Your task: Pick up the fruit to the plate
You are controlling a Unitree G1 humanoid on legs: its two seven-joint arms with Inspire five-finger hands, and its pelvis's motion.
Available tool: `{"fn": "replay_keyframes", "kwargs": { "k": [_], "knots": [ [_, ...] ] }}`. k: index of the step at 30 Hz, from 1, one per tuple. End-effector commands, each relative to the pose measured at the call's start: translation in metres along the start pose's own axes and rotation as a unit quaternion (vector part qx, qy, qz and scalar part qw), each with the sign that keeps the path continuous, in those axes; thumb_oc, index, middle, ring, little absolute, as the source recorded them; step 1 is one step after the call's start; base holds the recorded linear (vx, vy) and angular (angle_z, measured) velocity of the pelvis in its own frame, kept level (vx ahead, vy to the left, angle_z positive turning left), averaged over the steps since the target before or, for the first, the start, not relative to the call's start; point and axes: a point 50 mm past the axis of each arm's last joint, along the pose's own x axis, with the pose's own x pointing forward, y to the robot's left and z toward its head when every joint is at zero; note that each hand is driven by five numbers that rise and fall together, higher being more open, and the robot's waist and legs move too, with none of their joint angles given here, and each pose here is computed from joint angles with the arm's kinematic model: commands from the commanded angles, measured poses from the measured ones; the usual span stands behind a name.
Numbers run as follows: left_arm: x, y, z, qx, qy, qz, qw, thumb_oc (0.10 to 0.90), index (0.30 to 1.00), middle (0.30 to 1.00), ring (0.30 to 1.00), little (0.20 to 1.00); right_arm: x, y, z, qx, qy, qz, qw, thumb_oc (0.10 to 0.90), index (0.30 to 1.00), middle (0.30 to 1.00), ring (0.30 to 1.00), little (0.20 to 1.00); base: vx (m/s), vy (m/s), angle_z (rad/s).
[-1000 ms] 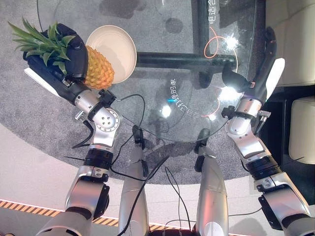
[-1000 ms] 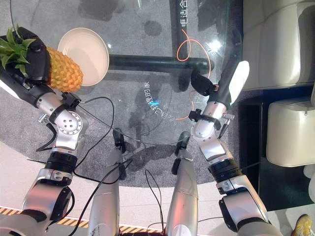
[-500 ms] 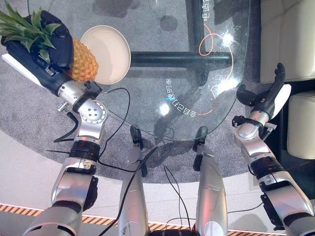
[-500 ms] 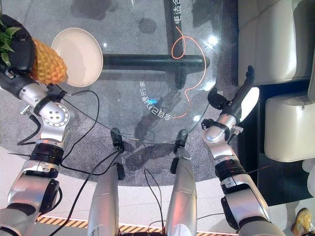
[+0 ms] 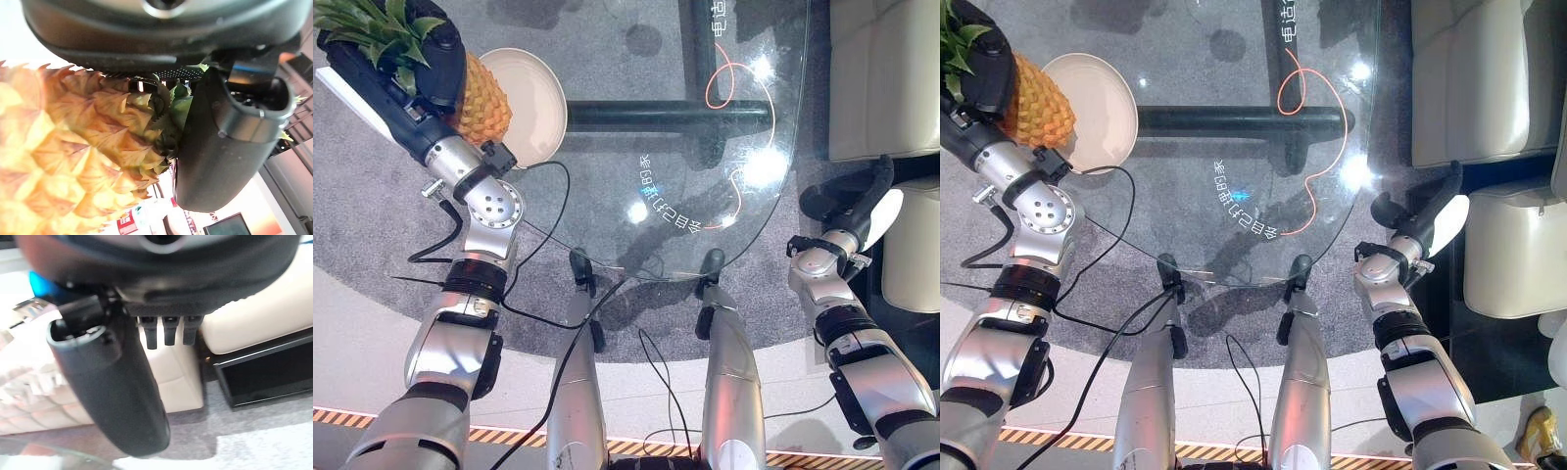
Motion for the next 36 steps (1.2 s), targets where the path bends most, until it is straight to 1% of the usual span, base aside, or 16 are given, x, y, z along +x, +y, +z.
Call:
{"fn": "replay_keyframes", "kwargs": {
  "k": [1,5,6,8,12,21,28,36],
  "knots": [
    [0.047,-0.013,0.06,-0.099,-0.128,0.007,0.987,0.1,0.3,0.3,0.3,0.2,0.025,-0.028,0.012,0.018,-0.022,-0.044,0.999,0.8,0.9,0.9,0.9,0.9,0.0,0.0,0.0],
    [0.054,-0.017,0.062,-0.093,-0.123,-0.002,0.988,0.1,0.3,0.3,0.3,0.2,0.026,-0.027,-0.004,-0.01,0.016,-0.01,1.0,0.8,0.9,0.9,0.9,0.9,0.0,0.0,0.0],
    [0.056,-0.02,0.062,-0.09,-0.12,-0.008,0.989,0.1,0.3,0.3,0.3,0.2,0.024,-0.026,-0.015,-0.022,0.044,0.014,0.999,0.8,0.9,0.9,0.9,0.9,0.0,0.0,0.0],
    [0.058,-0.02,0.062,-0.091,-0.117,-0.012,0.989,0.1,0.3,0.3,0.3,0.2,0.024,-0.026,-0.021,-0.027,0.057,0.026,0.998,0.8,0.9,0.9,0.9,0.9,0.0,0.0,0.0],
    [0.062,-0.027,0.065,-0.091,-0.11,-0.031,0.989,0.1,0.3,0.3,0.3,0.2,0.018,-0.022,-0.041,-0.048,0.11,0.089,0.989,0.8,0.9,0.9,0.9,0.9,0.0,0.0,0.0],
    [0.066,-0.035,0.065,-0.075,-0.103,-0.047,0.991,0.1,0.3,0.3,0.3,0.2,0.011,-0.012,-0.051,-0.079,0.155,0.171,0.97,0.8,0.9,0.9,0.9,0.9,0.0,0.001,0.0],
    [0.069,-0.035,0.064,-0.064,-0.096,-0.05,0.992,0.1,0.3,0.3,0.3,0.2,0.007,-0.012,-0.059,-0.09,0.167,0.186,0.964,0.8,0.9,0.9,0.9,0.9,0.0,0.0,0.0],
    [0.072,-0.032,0.059,-0.051,-0.088,-0.045,0.994,0.1,0.3,0.3,0.3,0.2,0.009,-0.011,-0.054,-0.092,0.158,0.191,0.964,0.8,0.9,0.9,0.9,0.9,0.0,0.013,0.0]
  ]
}}
